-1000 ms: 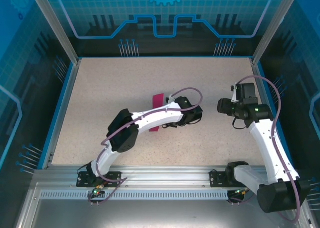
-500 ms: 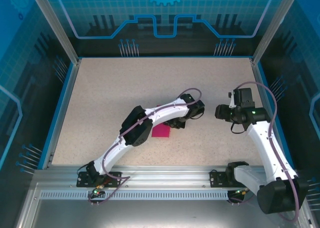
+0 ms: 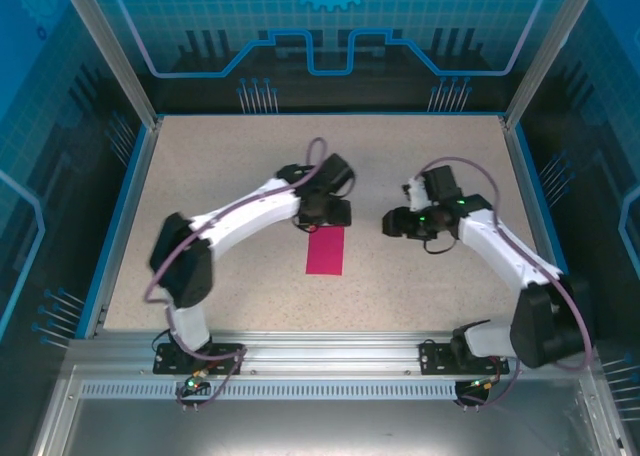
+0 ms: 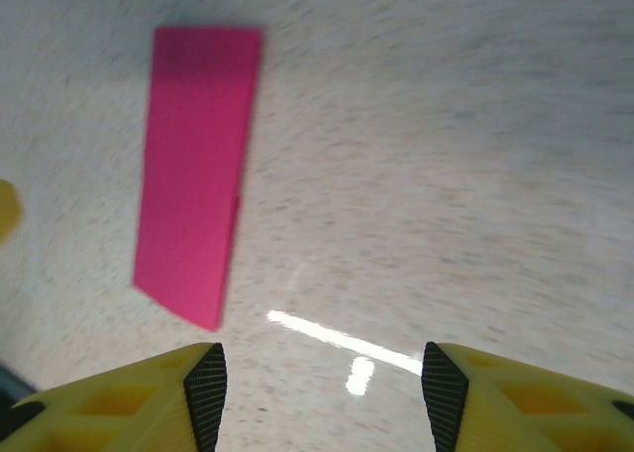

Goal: Fold a paper plane with a square sheet of paper (fold left side to right side)
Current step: Turn over the paper at the center of the table, then third fold the triangle at the center of the table.

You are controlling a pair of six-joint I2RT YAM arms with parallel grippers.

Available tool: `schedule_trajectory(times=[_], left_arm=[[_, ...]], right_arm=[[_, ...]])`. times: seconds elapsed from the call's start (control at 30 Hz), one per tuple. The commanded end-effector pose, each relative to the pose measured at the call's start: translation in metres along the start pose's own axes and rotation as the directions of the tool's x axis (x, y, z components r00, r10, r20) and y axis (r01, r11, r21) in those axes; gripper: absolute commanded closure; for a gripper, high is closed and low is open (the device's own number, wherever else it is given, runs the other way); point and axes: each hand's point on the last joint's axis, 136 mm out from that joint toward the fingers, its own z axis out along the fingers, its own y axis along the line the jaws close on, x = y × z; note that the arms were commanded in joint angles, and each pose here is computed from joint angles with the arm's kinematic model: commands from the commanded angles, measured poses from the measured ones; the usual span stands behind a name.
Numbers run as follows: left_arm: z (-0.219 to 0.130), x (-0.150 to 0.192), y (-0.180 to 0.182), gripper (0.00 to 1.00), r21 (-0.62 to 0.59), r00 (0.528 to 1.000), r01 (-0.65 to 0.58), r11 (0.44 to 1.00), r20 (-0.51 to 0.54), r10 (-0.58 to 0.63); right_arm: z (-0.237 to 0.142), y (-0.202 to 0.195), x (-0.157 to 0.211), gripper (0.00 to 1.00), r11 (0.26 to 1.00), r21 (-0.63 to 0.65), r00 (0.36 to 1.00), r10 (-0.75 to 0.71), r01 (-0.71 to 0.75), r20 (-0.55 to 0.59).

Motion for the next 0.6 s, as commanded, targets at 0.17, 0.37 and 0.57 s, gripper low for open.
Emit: schedule_trajectory(times=[0.17,0.37,0.57], left_arm=[[-0.002,0.006,0.041,0.17,0.23,0.99,0.125,0.965,0.03,-0.135],[0.008,0.014,0.061,0.17,0.304,0.978,0.202,0.931,-0.015,-0.208],[0.023,0.02,0.066,0.18,0.305,0.974,0.226,0.925,-0.065,-0.217]], right_arm=[[0.071,0.069,-0.047,0.45,0.988,-0.122,0.994,-0.101,0.096,-0.036],[0.122,0.076,-0.06,0.51,0.989,-0.114,0.989,-0.109,0.097,-0.102],[0.148,0.068,-0.062,0.53,0.993,-0.065,0.982,-0.108,0.099,-0.153]])
